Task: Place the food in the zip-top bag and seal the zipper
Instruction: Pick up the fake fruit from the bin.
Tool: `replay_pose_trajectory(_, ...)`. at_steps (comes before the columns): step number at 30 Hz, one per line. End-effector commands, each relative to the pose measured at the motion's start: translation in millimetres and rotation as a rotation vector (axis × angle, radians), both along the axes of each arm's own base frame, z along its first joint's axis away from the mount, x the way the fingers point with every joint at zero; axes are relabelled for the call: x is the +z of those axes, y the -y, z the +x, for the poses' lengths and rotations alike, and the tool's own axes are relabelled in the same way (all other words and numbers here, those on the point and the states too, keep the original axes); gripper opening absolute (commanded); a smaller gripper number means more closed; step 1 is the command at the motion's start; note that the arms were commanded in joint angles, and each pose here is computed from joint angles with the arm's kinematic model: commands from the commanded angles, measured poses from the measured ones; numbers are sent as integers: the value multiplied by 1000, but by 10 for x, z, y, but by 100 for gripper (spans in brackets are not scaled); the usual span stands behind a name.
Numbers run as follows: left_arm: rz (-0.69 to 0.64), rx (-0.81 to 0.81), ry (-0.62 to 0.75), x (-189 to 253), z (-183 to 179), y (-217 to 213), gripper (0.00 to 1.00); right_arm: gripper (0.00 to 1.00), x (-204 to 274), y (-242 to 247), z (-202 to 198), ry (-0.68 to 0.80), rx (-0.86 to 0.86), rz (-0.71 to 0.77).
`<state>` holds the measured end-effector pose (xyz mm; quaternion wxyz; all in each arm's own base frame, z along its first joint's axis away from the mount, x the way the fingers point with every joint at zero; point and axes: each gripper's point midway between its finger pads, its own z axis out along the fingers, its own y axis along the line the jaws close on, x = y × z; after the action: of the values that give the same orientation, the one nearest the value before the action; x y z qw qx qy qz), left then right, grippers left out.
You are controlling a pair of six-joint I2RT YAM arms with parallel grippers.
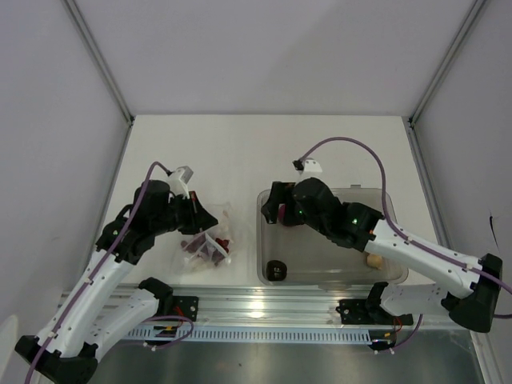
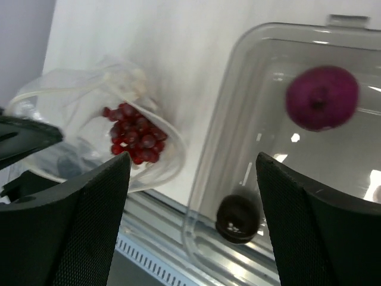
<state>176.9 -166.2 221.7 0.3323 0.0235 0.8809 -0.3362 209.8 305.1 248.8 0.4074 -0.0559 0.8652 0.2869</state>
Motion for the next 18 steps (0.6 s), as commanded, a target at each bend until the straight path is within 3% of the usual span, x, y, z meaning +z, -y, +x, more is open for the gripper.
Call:
replay_pose_trajectory(1, -12, -9, 28, 21, 37, 36, 1, 87, -258, 341, -28, -53, -74, -41)
replay_pose_trajectory(8, -5, -11, 26, 3, 43, 34, 1, 86, -1028, 360, -579, -267, 59, -106)
replay_pose_trajectory(18, 5, -15, 17, -45, 70, 44, 1, 87, -1431, 365, -1003, -321, 98, -117)
